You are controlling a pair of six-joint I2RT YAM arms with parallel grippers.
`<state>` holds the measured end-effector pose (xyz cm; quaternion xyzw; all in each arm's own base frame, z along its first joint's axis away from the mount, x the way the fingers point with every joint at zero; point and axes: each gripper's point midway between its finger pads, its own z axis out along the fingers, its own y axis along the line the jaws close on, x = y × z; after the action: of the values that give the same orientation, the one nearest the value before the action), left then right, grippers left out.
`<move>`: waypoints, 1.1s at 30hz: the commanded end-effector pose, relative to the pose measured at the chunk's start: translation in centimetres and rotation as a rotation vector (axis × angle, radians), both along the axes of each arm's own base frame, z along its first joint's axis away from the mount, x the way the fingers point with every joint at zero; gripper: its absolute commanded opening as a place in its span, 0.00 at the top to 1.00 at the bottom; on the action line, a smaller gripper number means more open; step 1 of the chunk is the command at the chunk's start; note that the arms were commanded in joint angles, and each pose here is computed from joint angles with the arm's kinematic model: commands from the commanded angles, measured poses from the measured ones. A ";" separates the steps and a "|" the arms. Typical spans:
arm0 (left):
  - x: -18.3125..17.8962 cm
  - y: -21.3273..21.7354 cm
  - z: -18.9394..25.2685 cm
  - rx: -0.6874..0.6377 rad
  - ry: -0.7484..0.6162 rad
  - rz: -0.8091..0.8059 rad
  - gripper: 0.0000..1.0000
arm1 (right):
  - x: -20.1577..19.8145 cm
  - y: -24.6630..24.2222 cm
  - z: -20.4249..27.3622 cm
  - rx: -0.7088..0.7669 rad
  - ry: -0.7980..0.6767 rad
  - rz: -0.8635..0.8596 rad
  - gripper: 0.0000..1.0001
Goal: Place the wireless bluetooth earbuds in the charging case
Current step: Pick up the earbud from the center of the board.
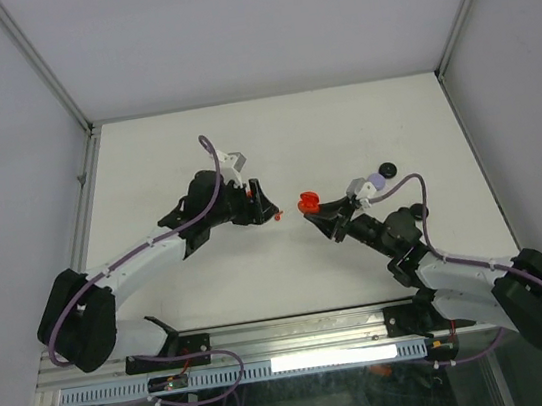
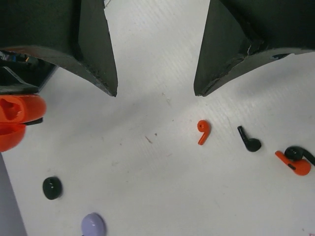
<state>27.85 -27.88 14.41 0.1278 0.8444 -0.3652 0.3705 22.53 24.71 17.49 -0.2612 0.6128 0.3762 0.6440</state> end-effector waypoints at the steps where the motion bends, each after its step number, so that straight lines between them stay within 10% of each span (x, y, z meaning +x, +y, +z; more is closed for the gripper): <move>1: 2.1 -0.9 0.8 0.031 -0.009 0.101 0.36 | 1.7 -1.4 2.1 0.076 -0.073 -0.126 1.00; 33: 5.1 -3.2 -9.7 0.515 0.071 0.187 0.61 | 2.6 -2.9 1.3 0.106 -0.043 -0.224 1.00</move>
<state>31.92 -29.84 2.76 0.1205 0.9402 -0.1045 0.3011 24.93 21.98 16.61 -0.1817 0.6332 0.3194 0.6812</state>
